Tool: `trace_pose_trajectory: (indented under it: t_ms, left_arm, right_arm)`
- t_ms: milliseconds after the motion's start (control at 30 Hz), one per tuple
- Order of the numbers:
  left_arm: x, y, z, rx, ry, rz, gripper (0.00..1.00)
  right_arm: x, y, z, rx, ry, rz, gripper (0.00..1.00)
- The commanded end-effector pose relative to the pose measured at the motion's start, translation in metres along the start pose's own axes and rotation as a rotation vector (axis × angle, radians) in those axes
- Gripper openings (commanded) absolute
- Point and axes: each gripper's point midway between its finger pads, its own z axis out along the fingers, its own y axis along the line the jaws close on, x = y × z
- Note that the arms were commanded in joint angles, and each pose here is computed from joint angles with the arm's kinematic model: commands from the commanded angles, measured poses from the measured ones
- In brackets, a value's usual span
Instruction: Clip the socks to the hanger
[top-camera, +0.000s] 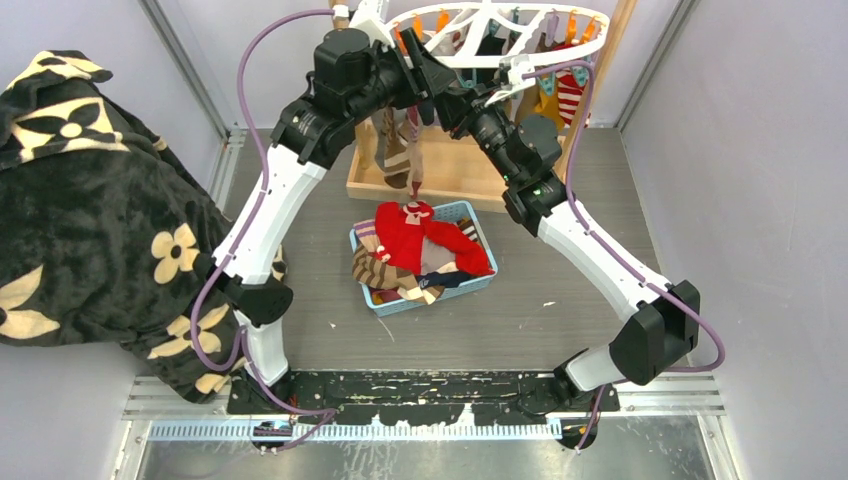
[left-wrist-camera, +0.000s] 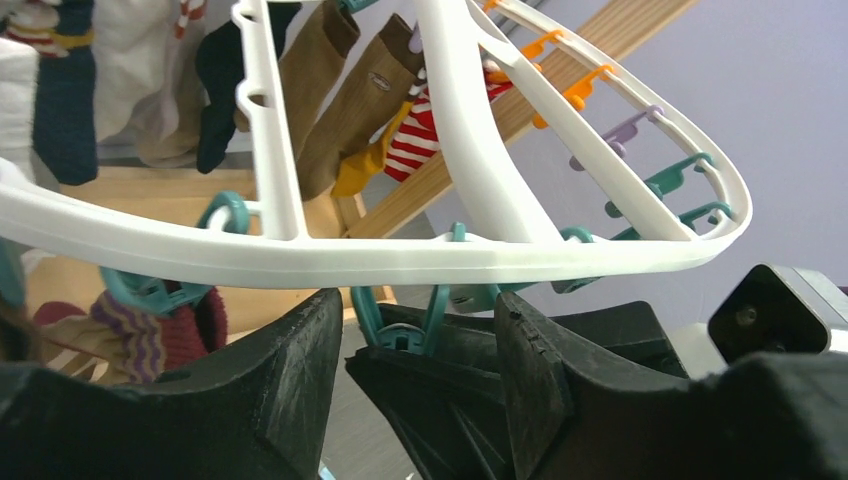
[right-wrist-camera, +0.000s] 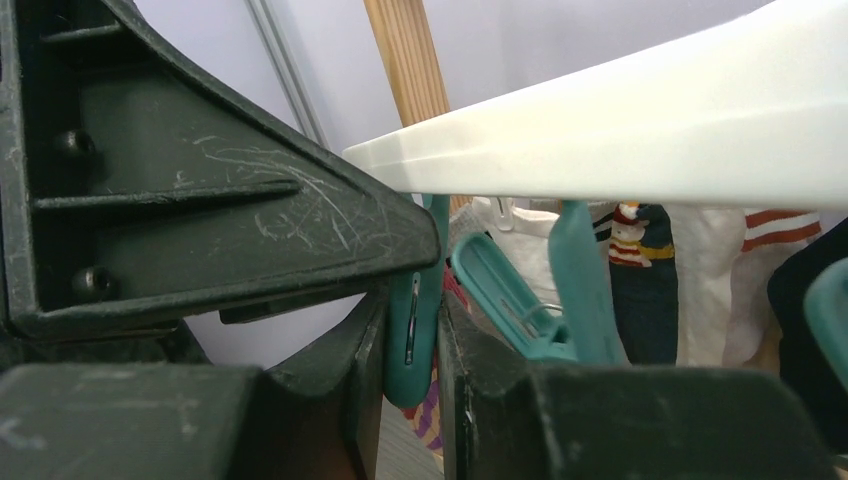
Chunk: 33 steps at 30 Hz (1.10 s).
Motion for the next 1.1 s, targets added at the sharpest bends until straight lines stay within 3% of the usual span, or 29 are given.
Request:
trace_pose_trajectory:
  t_ms: [0,200,400,467,567,733,1067]
  left_arm:
    - [-0.016,-0.020,-0.007,0.087,-0.023,-0.033,0.57]
    - [-0.012,-0.022,-0.009,0.097,-0.006,-0.054,0.51]
    - [-0.016,-0.019,-0.007,0.084,-0.024,-0.045,0.39]
    - [-0.018,-0.016,-0.006,0.072,-0.033,-0.040,0.34]
    - [-0.022,-0.012,-0.006,0.053,-0.052,-0.036,0.25]
    - [-0.029,-0.010,-0.007,0.037,-0.077,-0.021,0.16]
    - [-0.028,-0.002,-0.010,0.018,-0.092,0.044,0.14]
  right_arm:
    - [-0.020,0.046,0.001,-0.168,-0.034,0.001,0.22]
    - [-0.022,0.048,0.003,-0.177,-0.036,0.003,0.22]
    - [-0.020,0.049,0.003,-0.186,-0.029,0.008,0.24]
    - [-0.019,0.049,0.003,-0.188,-0.026,0.010,0.31]
    - [-0.020,0.049,0.000,-0.184,-0.023,0.004,0.49]
    - [-0.025,0.041,-0.013,-0.137,-0.037,-0.029,0.60]
    - [-0.021,0.022,-0.085,-0.009,0.032,-0.059,0.63]
